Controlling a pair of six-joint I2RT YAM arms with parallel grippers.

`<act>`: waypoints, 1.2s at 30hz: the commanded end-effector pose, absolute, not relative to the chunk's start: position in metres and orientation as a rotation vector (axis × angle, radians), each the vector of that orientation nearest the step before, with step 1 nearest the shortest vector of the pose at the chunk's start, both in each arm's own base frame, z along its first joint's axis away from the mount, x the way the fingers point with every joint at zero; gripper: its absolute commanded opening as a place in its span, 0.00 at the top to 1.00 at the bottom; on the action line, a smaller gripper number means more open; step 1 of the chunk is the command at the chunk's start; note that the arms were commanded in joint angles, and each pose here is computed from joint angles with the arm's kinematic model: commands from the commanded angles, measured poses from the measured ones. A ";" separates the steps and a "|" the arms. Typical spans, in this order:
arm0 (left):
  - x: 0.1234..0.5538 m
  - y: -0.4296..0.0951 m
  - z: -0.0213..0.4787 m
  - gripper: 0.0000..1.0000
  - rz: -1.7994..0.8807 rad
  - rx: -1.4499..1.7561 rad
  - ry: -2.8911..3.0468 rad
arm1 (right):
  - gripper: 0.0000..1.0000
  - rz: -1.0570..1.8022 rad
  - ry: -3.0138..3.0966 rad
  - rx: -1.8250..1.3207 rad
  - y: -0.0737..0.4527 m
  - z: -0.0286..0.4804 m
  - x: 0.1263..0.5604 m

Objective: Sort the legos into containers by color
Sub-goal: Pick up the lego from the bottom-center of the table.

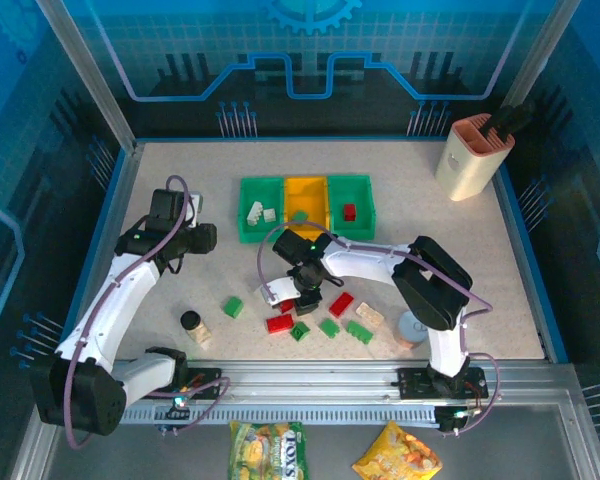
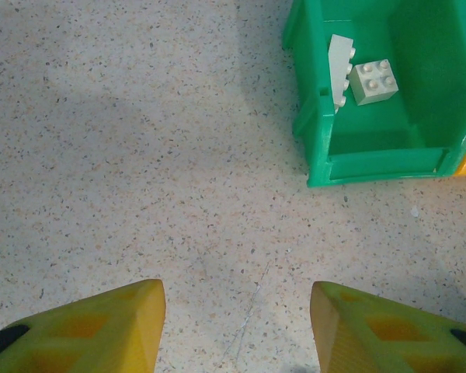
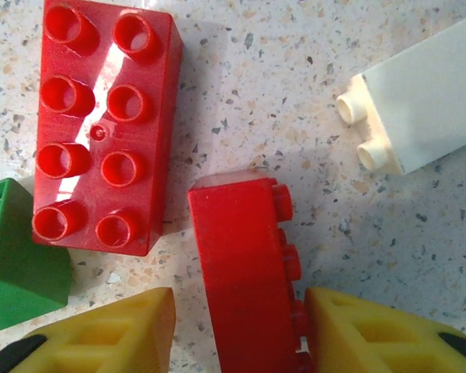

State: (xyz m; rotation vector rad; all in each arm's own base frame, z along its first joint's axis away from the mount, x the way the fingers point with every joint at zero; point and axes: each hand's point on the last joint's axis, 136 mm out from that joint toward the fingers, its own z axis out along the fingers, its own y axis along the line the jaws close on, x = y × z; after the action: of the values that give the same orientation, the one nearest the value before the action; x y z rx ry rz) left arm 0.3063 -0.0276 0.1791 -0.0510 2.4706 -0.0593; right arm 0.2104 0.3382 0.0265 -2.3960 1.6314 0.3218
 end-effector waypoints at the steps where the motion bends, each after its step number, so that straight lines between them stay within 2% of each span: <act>1: 0.307 -0.029 0.175 0.47 -0.079 -0.044 2.483 | 0.56 0.337 1.621 -2.439 0.337 0.018 0.204; 13: 0.306 -0.028 0.176 0.47 -0.077 -0.044 2.483 | 0.71 0.321 1.638 -2.431 0.332 0.021 0.209; 28: 0.306 -0.028 0.175 0.47 -0.072 -0.043 2.484 | 0.72 0.357 1.743 -2.229 0.322 0.050 0.227; 36: 0.307 -0.029 0.175 0.47 -0.076 -0.042 2.485 | 0.73 0.399 1.937 -1.874 0.311 0.074 0.250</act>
State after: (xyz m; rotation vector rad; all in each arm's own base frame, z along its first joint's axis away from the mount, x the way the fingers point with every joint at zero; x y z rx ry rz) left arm 0.3067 -0.0277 0.1775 -0.0508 2.4764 -0.0589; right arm 0.2370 0.3091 0.0545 -2.0769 1.8541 0.3425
